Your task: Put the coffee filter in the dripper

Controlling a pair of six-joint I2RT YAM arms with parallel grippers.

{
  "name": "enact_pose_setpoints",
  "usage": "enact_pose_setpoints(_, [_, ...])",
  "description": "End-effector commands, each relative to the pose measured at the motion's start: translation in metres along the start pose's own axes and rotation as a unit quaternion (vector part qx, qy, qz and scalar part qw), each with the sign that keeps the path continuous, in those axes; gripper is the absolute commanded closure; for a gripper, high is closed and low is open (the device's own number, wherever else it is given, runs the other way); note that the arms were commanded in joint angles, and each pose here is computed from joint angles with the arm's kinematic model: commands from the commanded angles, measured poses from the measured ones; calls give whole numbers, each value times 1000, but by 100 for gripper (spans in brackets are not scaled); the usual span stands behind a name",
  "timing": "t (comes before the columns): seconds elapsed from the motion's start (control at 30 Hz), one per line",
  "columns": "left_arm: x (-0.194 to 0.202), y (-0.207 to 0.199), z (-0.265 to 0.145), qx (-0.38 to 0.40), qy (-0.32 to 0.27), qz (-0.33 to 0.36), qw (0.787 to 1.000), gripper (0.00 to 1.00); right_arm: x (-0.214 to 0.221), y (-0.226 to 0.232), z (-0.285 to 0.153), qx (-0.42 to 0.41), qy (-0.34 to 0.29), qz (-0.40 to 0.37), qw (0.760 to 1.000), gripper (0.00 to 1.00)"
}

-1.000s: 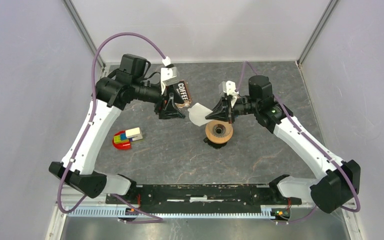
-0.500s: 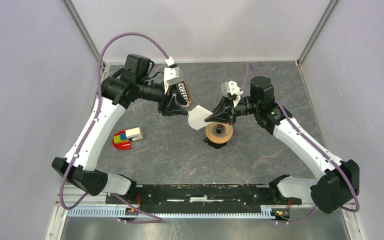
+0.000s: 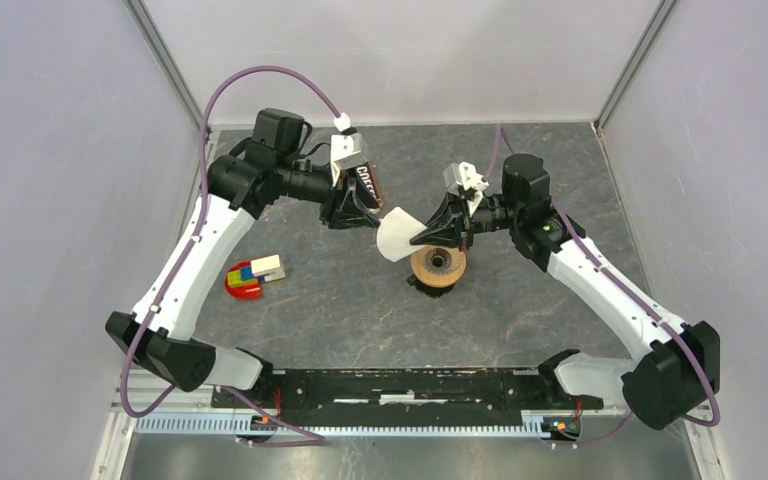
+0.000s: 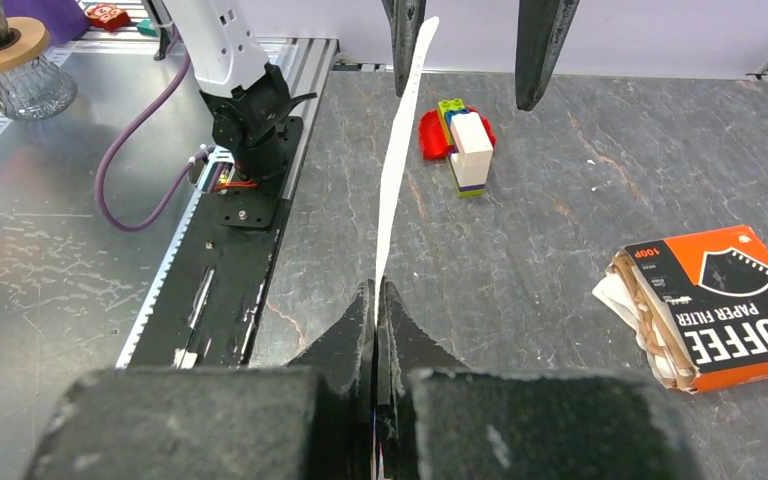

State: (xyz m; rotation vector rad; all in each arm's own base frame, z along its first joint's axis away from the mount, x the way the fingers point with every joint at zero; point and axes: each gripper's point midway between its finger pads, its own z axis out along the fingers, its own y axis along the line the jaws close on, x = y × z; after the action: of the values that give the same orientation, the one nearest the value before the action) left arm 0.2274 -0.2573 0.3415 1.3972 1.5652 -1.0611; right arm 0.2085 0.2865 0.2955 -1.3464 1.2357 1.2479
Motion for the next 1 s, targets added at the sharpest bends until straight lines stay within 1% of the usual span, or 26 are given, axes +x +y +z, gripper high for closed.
enact_pose_setpoints(0.0, [-15,-3,2,5,-20,11,1000,49,-15,5,-3,-8,-18,-28,999,100])
enact_pose_setpoints(0.53, [-13,-14,9,31,-23,8,999,49,-13,4,-3,-4,-20,-20,1000,100])
enact_pose_setpoints(0.77, [-3,-7,0,-10,8,30,999,51,-14,4,-4,-4,-21,-21,1000,100])
enact_pose_setpoints(0.87, [-6,-4,0,-17,3,30,999,52,-15,4,-4,-7,-24,-20,999,100])
enact_pose_setpoints(0.97, [-10,-2,4,-8,-9,21,1000,52,-16,6,-4,-12,-27,-17,999,100])
